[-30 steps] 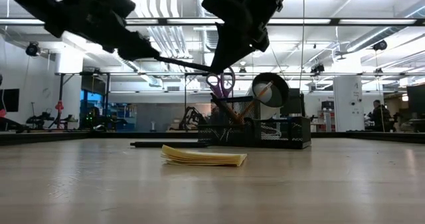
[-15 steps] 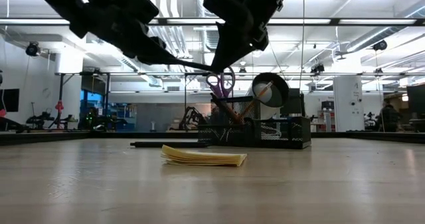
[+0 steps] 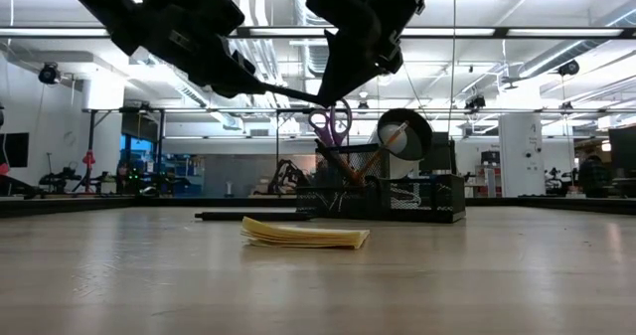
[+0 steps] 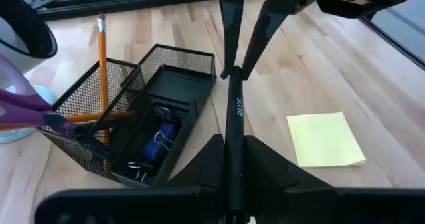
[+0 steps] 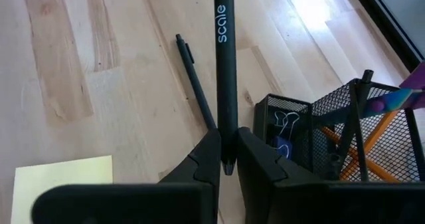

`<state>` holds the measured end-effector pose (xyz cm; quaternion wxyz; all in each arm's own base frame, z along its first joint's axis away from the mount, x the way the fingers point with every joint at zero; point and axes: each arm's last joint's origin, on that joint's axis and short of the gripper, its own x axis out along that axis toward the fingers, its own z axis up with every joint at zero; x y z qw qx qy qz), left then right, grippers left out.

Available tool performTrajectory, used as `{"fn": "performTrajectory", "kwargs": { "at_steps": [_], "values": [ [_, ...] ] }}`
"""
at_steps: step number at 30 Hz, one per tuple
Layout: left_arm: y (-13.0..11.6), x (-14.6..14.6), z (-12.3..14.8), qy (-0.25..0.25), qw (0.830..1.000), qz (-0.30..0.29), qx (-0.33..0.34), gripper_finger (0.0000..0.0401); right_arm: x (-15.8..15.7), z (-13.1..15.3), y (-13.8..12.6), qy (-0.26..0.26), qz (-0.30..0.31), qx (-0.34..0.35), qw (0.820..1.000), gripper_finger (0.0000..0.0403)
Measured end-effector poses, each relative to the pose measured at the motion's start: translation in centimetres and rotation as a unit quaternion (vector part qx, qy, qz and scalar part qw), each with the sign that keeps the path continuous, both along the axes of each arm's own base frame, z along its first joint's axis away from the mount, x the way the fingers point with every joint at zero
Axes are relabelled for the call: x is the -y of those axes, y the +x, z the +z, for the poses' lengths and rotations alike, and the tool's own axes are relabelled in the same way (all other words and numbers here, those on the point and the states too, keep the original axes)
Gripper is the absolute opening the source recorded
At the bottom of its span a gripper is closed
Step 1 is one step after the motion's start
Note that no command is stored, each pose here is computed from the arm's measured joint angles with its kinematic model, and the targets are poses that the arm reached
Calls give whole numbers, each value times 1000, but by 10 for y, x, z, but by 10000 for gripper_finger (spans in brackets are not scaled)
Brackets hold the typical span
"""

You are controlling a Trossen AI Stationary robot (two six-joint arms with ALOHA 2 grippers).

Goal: Pick and place office supplies into organizer
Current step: Put the bottom black pen into the black mesh organizer

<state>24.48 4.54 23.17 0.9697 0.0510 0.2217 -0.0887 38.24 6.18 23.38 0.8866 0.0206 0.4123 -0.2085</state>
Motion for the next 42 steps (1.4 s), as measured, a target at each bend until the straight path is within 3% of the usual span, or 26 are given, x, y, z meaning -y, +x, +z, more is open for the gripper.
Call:
{"fn": "performTrajectory", "kwargs": {
  "at_steps": [4,7,12,18,24,34,42],
  "values": [
    [0,-1,3,22,1000,13,-18,25,-1,1,-3,16,-24,1,1000,48],
    [-2,-3,2,56,997,31,-48,25,-7,-1,-15,38,-58,-31,997,72],
    [4,-9,26,134,989,45,-50,25,-24,-8,-45,47,-129,-116,984,110],
    [28,-23,50,269,958,39,-94,25,-52,-9,-68,60,-196,-131,970,139],
    [67,-32,63,338,930,-21,-143,25,-66,-9,-73,79,-218,-109,967,144],
    [121,-47,63,386,880,-111,-256,25,-67,-9,-73,80,-225,-100,966,137],
    [149,-54,52,380,874,-116,-280,34,-67,-9,-73,68,-219,-96,969,136]
  ]
}}
